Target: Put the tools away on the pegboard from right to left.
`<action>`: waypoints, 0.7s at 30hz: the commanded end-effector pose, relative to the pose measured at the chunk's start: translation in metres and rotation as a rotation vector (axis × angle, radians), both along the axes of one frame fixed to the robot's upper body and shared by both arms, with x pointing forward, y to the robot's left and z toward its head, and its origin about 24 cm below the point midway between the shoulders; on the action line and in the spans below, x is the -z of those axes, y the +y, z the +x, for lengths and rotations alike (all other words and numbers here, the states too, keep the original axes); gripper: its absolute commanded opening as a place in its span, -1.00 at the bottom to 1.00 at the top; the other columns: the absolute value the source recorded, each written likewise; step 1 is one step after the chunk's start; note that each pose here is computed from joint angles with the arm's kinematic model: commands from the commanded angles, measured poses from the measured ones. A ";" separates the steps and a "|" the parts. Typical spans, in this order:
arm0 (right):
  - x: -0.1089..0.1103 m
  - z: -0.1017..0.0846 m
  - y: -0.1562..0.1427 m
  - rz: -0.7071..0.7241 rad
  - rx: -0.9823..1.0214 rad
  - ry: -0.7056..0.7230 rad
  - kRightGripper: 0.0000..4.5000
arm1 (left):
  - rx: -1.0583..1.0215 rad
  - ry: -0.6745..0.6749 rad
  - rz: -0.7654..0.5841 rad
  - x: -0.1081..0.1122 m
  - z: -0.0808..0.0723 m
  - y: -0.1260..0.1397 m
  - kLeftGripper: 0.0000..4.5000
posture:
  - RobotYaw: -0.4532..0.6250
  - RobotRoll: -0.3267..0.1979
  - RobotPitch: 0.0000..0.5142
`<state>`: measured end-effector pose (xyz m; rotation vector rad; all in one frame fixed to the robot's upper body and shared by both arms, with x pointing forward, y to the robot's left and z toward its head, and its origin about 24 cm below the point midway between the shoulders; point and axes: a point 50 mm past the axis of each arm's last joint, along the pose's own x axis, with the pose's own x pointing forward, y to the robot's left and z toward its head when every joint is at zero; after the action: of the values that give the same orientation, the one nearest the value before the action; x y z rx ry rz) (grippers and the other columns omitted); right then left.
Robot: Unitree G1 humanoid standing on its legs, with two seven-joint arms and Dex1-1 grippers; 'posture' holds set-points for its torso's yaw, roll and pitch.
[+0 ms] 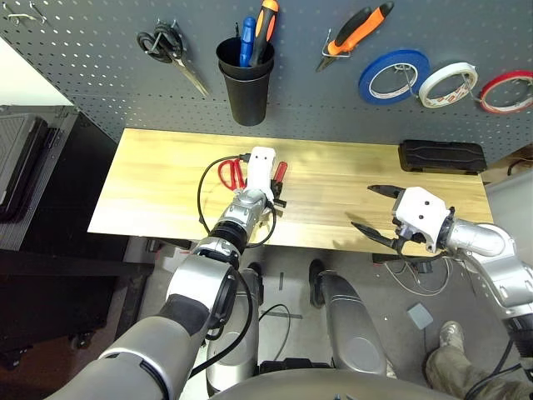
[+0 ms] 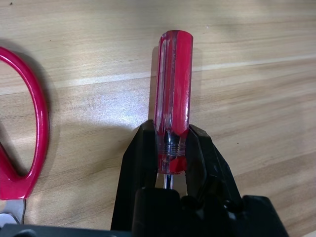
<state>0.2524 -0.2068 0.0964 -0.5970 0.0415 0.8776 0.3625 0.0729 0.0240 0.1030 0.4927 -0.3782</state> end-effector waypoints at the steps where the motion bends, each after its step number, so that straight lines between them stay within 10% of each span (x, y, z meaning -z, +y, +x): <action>1: 0.006 0.001 -0.005 0.036 0.009 0.001 1.00 | 0.029 -0.014 -0.053 0.005 -0.008 -0.004 -0.64 | 0.05 0.25 0.28; 21: 0.006 0.046 -0.019 0.177 0.072 -0.075 1.00 | -0.216 -0.366 -0.144 -0.040 -0.090 0.058 -0.64 | 0.38 0.25 0.13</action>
<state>0.3001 -0.2190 0.0983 -0.4931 -0.0940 0.7902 0.2793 0.1236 0.0604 -0.0254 0.1573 -0.2084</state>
